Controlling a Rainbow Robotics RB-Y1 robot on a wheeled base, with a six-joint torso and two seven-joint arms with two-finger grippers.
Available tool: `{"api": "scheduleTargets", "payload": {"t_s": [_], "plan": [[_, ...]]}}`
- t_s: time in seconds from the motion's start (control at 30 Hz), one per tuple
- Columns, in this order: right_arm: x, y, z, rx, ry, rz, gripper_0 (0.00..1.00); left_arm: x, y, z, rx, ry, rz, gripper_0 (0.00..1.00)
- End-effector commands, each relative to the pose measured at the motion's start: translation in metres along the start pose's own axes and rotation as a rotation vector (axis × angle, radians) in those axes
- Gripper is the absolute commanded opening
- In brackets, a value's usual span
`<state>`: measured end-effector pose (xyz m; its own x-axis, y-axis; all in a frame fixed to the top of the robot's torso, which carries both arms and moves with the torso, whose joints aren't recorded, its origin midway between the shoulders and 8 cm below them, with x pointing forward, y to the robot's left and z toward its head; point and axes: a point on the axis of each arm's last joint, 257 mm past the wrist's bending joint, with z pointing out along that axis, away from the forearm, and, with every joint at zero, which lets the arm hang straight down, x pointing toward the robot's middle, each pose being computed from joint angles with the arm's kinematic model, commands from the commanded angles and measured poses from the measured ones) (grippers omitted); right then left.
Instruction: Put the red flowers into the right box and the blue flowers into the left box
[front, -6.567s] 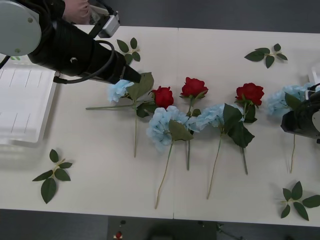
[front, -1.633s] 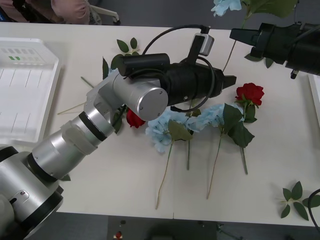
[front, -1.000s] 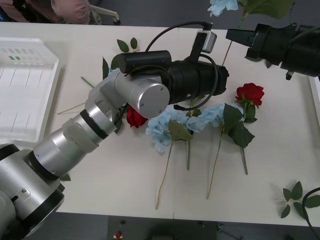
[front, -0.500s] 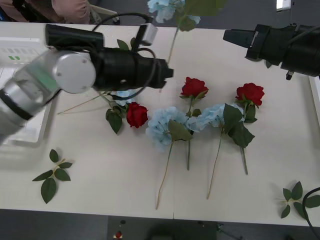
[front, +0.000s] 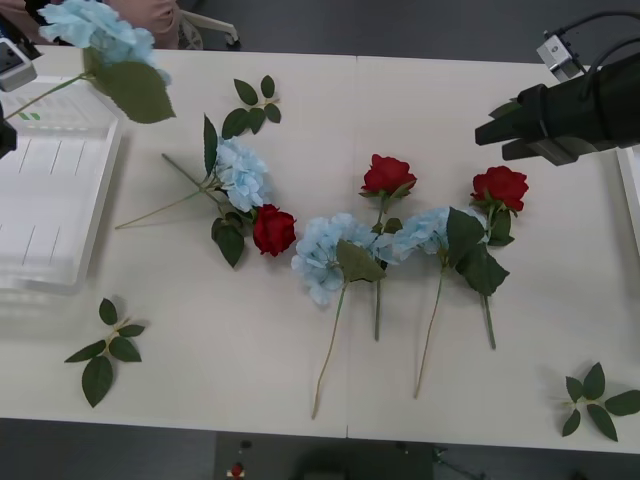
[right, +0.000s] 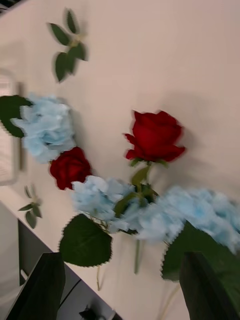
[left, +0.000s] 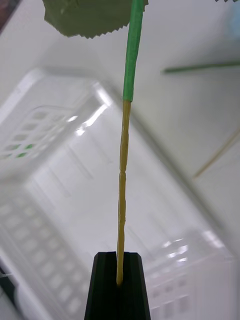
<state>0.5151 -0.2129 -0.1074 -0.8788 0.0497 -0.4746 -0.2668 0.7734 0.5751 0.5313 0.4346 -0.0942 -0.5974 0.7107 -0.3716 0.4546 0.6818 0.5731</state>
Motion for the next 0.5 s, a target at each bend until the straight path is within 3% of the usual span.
{"api": "scheduleTargets", "payload": {"t_s": [0.03,0.23,0.5], "plan": [[-0.003,-0.023,-0.01,0.248,0.047,0.096,0.67,0.029,0.027,0.029,-0.097,-0.025,0.015,0.0],[0.009,-0.102,-0.013,0.587,0.037,0.186,0.67,0.083,0.037,0.072,-0.14,0.008,-0.054,0.0],[0.016,-0.166,-0.003,0.735,0.013,0.188,0.67,0.125,0.049,0.076,-0.165,0.084,-0.059,0.0]]}}
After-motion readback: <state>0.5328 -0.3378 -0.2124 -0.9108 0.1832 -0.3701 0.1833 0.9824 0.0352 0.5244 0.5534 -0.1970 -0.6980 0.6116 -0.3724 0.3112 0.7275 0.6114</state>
